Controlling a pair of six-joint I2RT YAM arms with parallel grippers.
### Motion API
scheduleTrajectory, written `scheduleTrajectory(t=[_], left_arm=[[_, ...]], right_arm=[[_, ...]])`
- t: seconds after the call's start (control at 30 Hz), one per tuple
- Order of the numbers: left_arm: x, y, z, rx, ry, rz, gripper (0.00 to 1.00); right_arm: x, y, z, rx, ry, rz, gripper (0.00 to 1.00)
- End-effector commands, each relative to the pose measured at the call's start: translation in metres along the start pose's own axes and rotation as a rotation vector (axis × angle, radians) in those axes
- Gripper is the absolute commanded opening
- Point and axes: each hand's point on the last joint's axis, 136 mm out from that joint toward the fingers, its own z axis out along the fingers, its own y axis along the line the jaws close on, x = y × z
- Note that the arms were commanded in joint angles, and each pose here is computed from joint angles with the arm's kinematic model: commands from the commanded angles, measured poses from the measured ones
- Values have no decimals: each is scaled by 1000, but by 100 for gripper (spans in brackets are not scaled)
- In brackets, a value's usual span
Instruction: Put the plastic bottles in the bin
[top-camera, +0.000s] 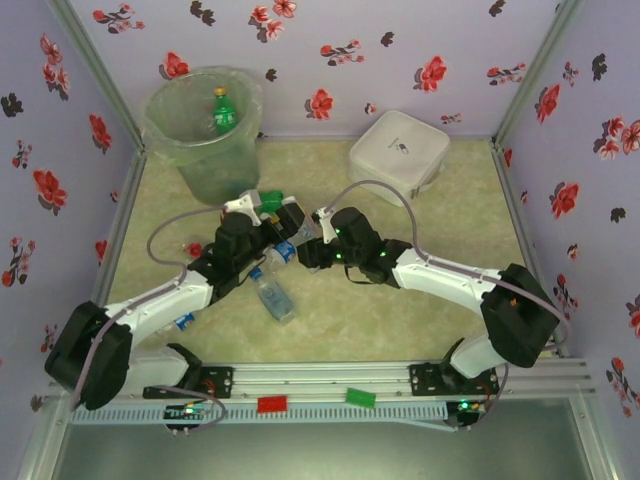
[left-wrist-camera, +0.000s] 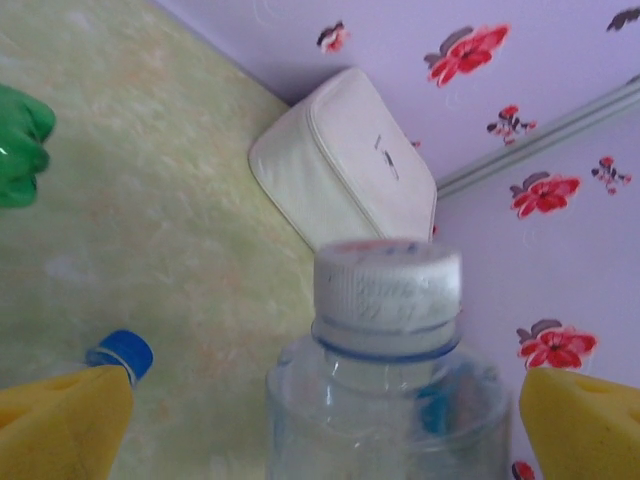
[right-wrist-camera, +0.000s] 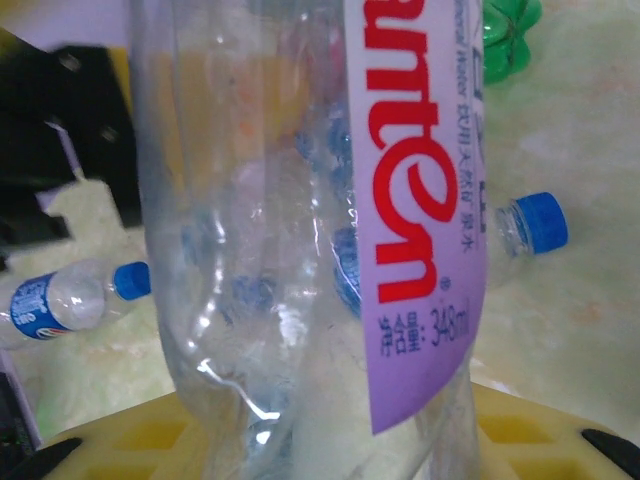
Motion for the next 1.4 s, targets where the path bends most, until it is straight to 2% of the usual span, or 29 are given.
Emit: scheduleTrajectory(t=[0.0, 0.2, 0.37, 0.5, 0.6, 0.63, 0.87, 1.1, 1.23, 1.37], left_arm=[[3, -17, 9, 56, 14, 1, 100], [9, -23, 17, 80, 38, 0, 89], [10, -23, 17, 82, 37, -3, 70], [9, -24, 16, 84, 32, -1, 59], [4, -24, 16, 79, 8, 5, 46], [1, -26, 16, 79, -5, 11, 44], [-30, -34, 18, 32, -87, 116, 46], [-91, -50, 14, -16, -175, 274, 46], [-143, -76, 6, -36, -245, 410, 46], [-210, -99, -6, -56, -316, 502, 47]], right_arm=[[-18, 13, -5, -58, -65, 2, 46], [-16, 11, -7, -54, -78, 5, 45], [-16, 11, -5, -55, -82, 4, 47], [-18, 11, -6, -54, -89, 3, 55], [-20, 9, -10, -41, -107, 1, 61], [-22, 9, -12, -39, -115, -1, 63], [-29, 7, -28, -16, -165, -10, 98], [-30, -12, -44, 79, -221, -7, 100], [-29, -26, -51, 154, -240, 0, 100], [-24, -46, -55, 260, -231, 19, 100]])
